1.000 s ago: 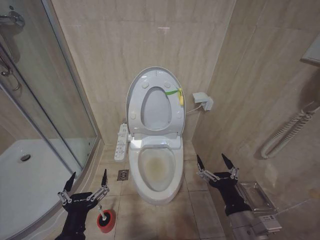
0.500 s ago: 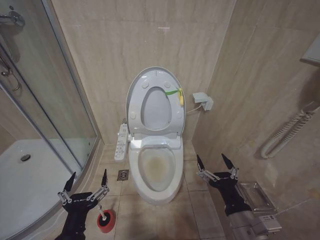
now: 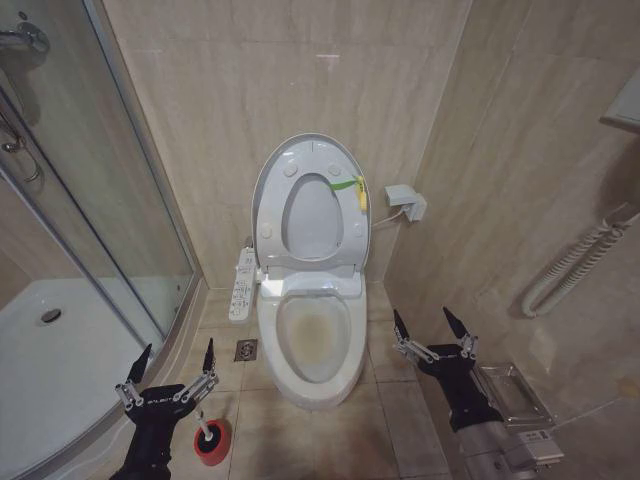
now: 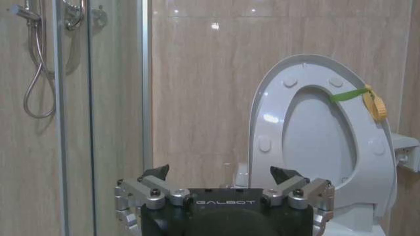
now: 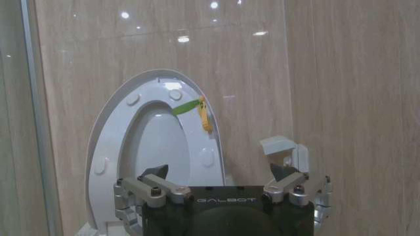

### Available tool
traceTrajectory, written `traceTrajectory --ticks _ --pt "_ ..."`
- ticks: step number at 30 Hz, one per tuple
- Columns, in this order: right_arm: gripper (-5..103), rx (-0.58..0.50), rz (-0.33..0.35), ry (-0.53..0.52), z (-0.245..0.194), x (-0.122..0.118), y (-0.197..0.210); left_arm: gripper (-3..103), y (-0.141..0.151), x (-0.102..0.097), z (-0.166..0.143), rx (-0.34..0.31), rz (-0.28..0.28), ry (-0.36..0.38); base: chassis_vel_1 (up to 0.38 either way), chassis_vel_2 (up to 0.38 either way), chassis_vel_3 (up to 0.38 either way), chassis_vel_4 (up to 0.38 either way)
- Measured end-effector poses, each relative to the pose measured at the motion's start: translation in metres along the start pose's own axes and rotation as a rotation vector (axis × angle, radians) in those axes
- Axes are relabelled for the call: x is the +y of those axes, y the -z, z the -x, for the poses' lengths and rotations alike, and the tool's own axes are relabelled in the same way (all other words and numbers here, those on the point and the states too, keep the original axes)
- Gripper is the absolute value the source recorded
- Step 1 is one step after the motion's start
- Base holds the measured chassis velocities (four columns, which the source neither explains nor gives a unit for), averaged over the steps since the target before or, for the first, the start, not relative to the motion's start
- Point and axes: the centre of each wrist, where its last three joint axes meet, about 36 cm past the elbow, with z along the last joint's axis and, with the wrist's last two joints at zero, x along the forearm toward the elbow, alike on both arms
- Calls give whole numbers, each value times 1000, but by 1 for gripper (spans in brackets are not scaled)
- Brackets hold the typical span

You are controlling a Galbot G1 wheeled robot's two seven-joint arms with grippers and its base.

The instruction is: Open the toilet lid, clean the toilet bowl with a toilet brush, close the toilet lid, and flush.

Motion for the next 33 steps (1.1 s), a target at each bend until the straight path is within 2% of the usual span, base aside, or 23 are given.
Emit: traceTrajectory --ticks 33 --pt "100 0 0 0 0 0 0 100 0 0 0 0 0 0 0 0 0 0"
